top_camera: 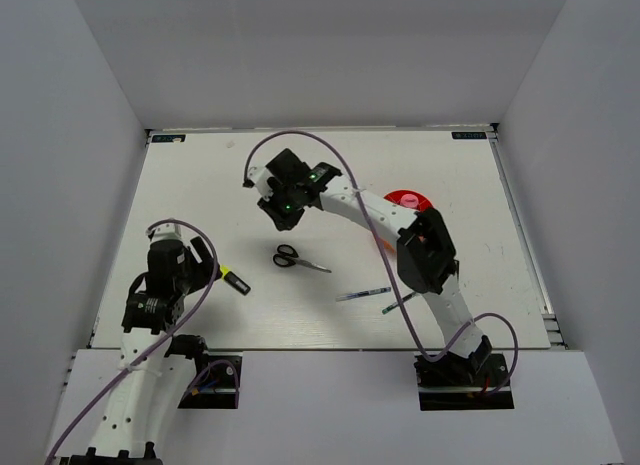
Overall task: Sort the stationery into containers
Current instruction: Pick up the scissors from the center of the board.
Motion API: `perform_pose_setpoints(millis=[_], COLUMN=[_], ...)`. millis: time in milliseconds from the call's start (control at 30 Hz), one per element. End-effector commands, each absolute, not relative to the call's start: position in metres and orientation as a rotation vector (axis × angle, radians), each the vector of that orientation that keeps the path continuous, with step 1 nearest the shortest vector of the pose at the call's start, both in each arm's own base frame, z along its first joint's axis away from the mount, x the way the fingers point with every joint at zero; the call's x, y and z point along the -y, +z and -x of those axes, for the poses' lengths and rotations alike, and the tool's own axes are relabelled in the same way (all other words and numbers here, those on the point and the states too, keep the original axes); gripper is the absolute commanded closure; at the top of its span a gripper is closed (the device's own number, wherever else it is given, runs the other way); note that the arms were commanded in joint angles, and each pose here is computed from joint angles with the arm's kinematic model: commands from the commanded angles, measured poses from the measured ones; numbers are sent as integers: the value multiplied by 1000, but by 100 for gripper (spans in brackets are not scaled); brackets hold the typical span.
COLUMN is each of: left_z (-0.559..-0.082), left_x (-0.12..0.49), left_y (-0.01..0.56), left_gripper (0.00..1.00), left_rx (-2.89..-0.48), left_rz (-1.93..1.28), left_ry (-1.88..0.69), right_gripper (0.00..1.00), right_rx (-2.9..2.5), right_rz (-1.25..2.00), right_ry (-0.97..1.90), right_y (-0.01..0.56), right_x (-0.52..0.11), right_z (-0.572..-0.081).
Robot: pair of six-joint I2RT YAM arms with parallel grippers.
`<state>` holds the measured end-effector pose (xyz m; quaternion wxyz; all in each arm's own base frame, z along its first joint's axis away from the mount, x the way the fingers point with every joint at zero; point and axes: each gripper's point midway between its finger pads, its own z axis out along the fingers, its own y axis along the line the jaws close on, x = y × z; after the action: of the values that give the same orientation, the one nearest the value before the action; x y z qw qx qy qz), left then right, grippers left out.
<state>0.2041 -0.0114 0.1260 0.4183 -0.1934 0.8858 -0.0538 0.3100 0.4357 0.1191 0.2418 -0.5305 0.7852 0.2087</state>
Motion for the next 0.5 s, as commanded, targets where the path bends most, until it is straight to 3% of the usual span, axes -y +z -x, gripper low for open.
perform_pose_setpoints(millis=[0,467], left_z=[-207,-207], left_x=[-2,6], left_y=[139,141], left_gripper=[15,14], left_rx=[-2151,-2147], left_rz=[513,494], left_ry=[-76,-143], right_gripper=[76,72], right_rx=[-2191,-2189], right_rz=[1424,1500], right_ry=[475,334], right_y=[113,61], right_x=[-445,-444], right_z=[-310,-316])
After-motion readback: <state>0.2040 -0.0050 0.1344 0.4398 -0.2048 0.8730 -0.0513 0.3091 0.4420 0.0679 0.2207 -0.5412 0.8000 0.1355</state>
